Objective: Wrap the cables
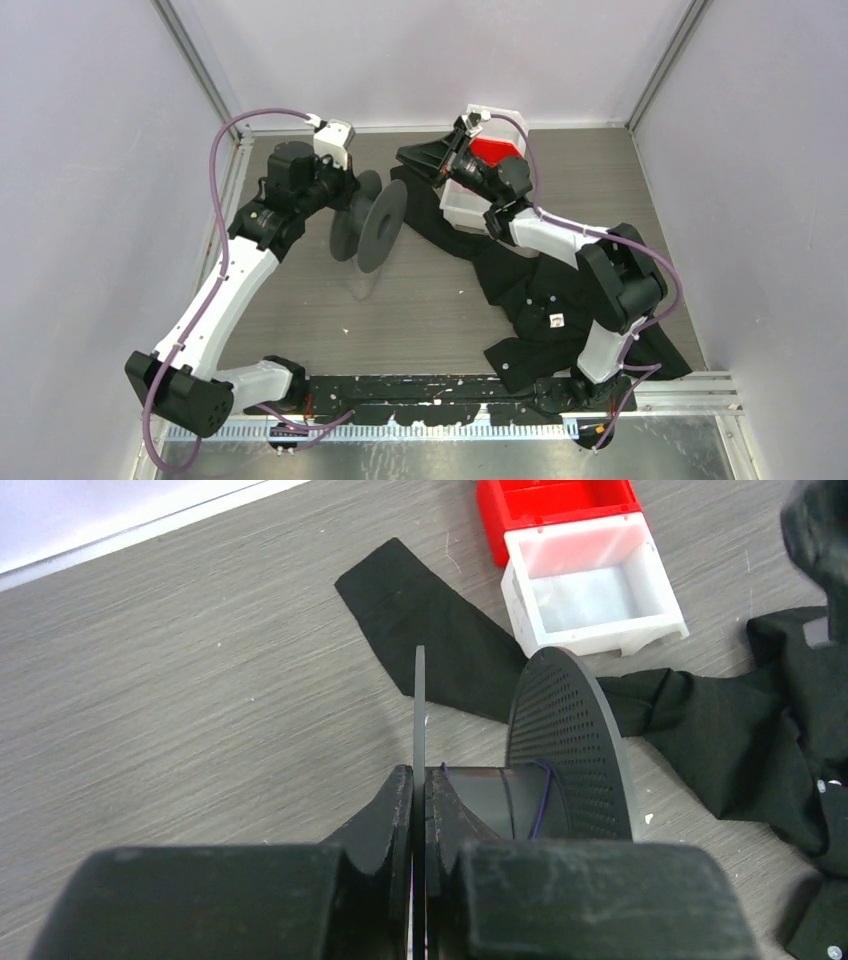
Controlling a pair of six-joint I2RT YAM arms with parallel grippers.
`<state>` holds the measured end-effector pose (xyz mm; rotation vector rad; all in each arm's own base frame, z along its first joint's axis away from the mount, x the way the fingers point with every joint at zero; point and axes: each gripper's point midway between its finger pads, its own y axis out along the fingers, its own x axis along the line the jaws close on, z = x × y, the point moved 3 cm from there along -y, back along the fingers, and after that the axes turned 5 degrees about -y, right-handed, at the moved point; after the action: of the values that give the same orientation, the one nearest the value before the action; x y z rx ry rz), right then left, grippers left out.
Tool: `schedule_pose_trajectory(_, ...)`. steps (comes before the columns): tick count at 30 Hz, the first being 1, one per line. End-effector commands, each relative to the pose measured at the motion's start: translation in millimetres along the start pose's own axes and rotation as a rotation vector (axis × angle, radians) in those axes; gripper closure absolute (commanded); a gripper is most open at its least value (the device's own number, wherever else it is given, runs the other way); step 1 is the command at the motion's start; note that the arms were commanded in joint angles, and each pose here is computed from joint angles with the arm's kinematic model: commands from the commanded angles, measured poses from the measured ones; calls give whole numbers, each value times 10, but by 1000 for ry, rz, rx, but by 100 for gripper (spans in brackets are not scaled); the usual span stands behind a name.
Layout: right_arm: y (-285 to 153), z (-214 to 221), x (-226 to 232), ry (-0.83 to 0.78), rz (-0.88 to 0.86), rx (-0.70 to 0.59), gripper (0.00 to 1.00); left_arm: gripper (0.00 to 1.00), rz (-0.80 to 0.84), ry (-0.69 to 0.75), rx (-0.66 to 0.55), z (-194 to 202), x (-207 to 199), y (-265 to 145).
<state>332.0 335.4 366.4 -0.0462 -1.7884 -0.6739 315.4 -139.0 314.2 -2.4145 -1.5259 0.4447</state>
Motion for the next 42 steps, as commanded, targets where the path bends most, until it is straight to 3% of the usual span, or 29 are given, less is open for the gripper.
schedule_pose_trajectory(1, -27, 150, 457, -228, -2, 55, 75, 99, 19, -5, -54, -367, -65, -83)
schedule_pose_trajectory(7, -620, 185, 144, -764, 562, 78, 56, 99, -49, -73, -86, -602, -18, -185)
schedule_pose_trajectory(9, -893, 165, 40, -917, 665, 85, 53, 99, -41, -86, -130, -718, -40, -228)
schedule_pose_trajectory(12, -1206, 170, -109, -1018, 732, 71, 50, 100, -47, -97, -197, -937, -51, -338)
schedule_pose_trajectory(17, -1380, 224, -428, -1033, 740, 50, 46, 99, -86, -113, -279, -1387, -45, -599)
schedule_pose_trajectory(25, -1200, 495, -950, -1035, 704, 127, 43, 99, -109, -186, -330, -1761, -76, -915)
schedule_pose_trajectory(35, -802, 538, -1051, -949, 612, -47, 37, 99, -132, -227, -371, -1898, -64, -1075)
schedule_pose_trajectory(42, -688, 515, -1055, -928, 601, -65, 37, 99, -157, -225, -364, -1849, -24, -1063)
